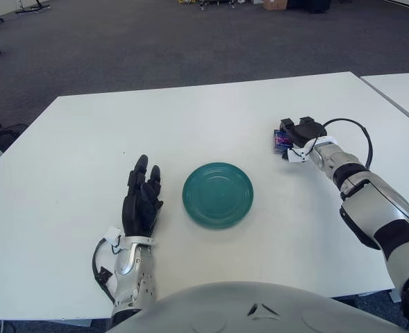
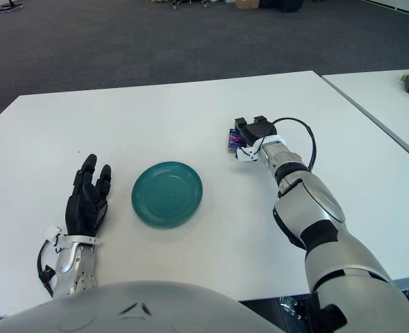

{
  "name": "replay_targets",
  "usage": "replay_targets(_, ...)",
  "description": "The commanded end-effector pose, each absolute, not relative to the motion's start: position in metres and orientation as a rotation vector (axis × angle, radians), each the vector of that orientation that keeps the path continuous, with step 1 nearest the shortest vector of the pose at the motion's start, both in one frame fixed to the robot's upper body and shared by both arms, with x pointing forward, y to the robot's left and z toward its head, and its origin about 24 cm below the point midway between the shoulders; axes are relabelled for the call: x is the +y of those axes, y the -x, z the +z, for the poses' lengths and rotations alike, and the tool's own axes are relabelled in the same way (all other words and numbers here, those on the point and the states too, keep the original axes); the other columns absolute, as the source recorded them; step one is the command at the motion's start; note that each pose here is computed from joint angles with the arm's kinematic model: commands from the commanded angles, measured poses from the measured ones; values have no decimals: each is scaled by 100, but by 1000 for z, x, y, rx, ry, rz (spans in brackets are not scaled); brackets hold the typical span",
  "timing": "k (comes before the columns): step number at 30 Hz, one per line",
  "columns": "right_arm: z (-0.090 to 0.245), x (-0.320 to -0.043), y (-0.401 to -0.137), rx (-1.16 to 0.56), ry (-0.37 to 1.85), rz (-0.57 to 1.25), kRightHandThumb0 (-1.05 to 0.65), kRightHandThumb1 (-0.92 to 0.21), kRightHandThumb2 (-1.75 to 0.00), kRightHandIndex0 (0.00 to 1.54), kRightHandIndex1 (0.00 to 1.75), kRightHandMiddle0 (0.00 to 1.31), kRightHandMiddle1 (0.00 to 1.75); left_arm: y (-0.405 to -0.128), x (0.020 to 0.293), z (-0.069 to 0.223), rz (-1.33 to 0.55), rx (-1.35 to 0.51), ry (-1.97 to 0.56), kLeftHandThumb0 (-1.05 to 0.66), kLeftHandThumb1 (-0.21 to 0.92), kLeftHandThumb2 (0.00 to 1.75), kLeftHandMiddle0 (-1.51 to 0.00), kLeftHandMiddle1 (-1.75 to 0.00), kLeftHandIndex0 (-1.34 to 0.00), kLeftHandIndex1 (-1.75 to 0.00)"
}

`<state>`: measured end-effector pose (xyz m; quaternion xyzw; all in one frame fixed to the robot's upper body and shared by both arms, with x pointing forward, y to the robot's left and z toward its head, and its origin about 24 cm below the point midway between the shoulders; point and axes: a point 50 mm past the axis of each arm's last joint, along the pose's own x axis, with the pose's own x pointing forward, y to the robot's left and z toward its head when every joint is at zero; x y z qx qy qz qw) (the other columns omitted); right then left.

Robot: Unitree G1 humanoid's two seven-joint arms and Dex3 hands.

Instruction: Put the gum into the plate.

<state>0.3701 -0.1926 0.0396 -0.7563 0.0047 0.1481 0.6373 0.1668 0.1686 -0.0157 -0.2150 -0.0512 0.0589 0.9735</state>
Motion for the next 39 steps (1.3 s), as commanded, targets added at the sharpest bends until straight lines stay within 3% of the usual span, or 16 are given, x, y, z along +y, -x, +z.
replay_targets(1,56,-179,-380,-63,1695,312,-39,-67,-87,12,109,36,175,-152,169,-34,157,-16,455,-96,92,76,-16,-1,0,-39)
replay_targets(7,99,-161,-398,-268,1701,244,-39,-69,-84,11,114,34,175,-152,169,-34,143,-13,450,-95,92,79,-17,-1,0,-41)
replay_targets(18,129,-139,-404,-475,1718,215,-39,-69,-84,12,119,34,175,-152,169,-36,133,-12,453,-97,92,81,-16,0,0,-46)
replay_targets(29,132,-121,-396,-652,1670,267,-39,-68,-85,10,125,35,175,-151,170,-40,148,-5,425,-100,92,79,-14,0,0,-50)
replay_targets(39,126,-110,-389,-698,1644,340,-39,-69,-83,8,132,34,175,-151,169,-42,147,-3,449,-99,92,80,-13,0,0,-55)
